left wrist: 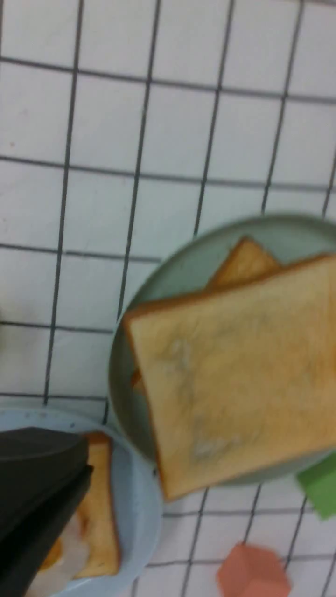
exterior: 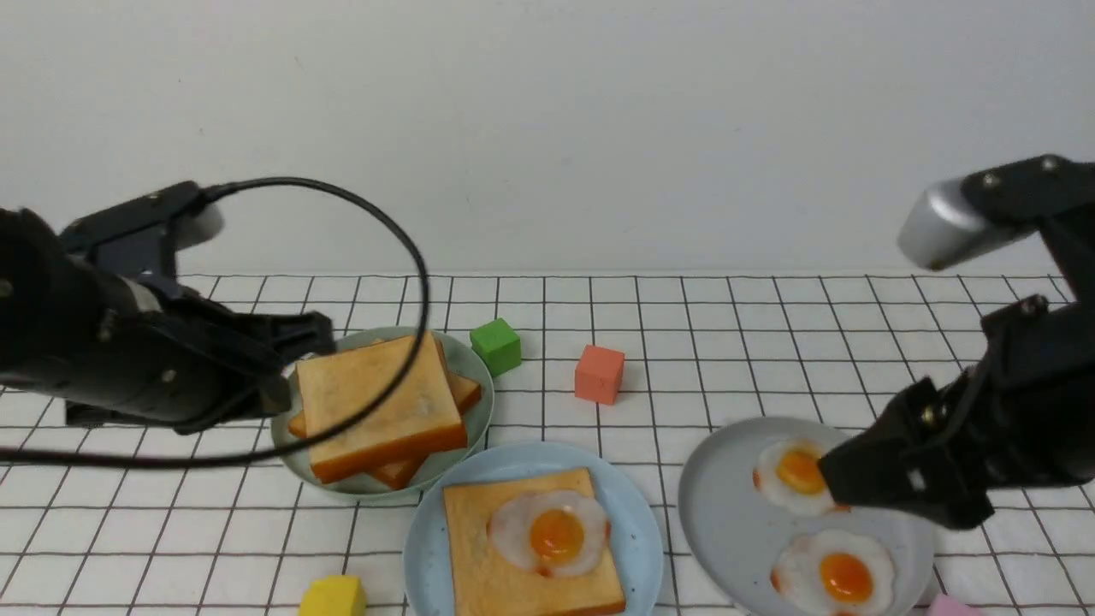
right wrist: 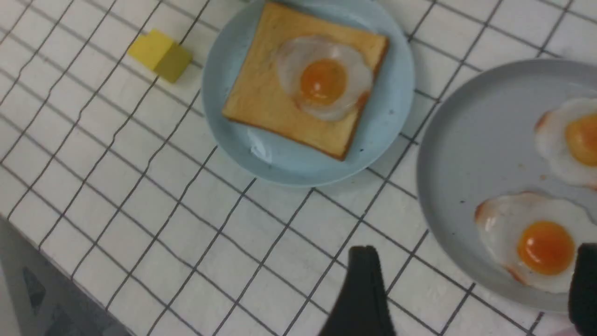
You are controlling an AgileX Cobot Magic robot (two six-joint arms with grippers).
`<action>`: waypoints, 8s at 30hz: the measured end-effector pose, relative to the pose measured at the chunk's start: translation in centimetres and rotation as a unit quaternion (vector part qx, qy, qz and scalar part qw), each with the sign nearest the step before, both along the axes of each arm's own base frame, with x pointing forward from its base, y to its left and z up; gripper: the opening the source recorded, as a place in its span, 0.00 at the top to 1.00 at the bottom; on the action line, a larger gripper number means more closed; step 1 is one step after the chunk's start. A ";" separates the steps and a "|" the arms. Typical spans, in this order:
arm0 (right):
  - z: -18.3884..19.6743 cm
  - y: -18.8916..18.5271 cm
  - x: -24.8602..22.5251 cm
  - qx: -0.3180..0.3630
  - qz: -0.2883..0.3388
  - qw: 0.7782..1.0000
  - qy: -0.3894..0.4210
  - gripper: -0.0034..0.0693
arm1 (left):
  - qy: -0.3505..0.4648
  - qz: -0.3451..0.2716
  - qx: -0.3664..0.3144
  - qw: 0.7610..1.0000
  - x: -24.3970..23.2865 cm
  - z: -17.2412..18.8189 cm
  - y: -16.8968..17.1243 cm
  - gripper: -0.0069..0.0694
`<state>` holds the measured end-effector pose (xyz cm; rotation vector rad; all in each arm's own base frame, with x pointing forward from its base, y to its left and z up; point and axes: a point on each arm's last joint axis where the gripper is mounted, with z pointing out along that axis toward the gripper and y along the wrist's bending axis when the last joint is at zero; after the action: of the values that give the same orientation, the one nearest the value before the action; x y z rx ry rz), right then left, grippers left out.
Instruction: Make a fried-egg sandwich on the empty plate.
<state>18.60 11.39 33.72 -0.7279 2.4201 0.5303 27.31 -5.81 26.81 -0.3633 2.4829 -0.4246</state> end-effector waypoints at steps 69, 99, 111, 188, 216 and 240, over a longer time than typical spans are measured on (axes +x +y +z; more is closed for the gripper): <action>-0.3 0.6 0.1 -0.025 0.016 0.999 -0.045 0.48 | 0.102 -0.122 -0.113 0.981 1.9 -10.6 -8.1 0.32; -4.9 -6.9 -11.7 0.162 -0.137 0.948 -0.238 0.96 | -0.044 -0.323 -0.123 0.937 -17.3 5.1 -3.2 0.93; -8.3 -7.1 -11.8 0.152 -0.143 0.952 -0.223 0.95 | -0.282 -0.265 -0.096 0.917 -25.8 6.2 1.1 0.93; -8.8 -9.5 -13.6 0.087 -0.198 0.931 -0.295 0.84 | -0.298 0.028 0.101 0.949 -22.1 -10.0 5.6 0.90; -16.4 -11.1 -13.4 0.010 -0.313 0.899 -0.307 0.81 | -0.300 0.028 0.100 0.948 -22.1 -9.9 5.6 0.87; -16.4 -11.1 -13.4 0.009 -0.312 0.899 -0.308 0.77 | -0.300 0.028 0.100 0.948 -22.1 -9.9 5.6 0.84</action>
<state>5.18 0.24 17.35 -0.0473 1.8796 0.0379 5.21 -0.16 16.89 -0.1833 1.8913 -0.2111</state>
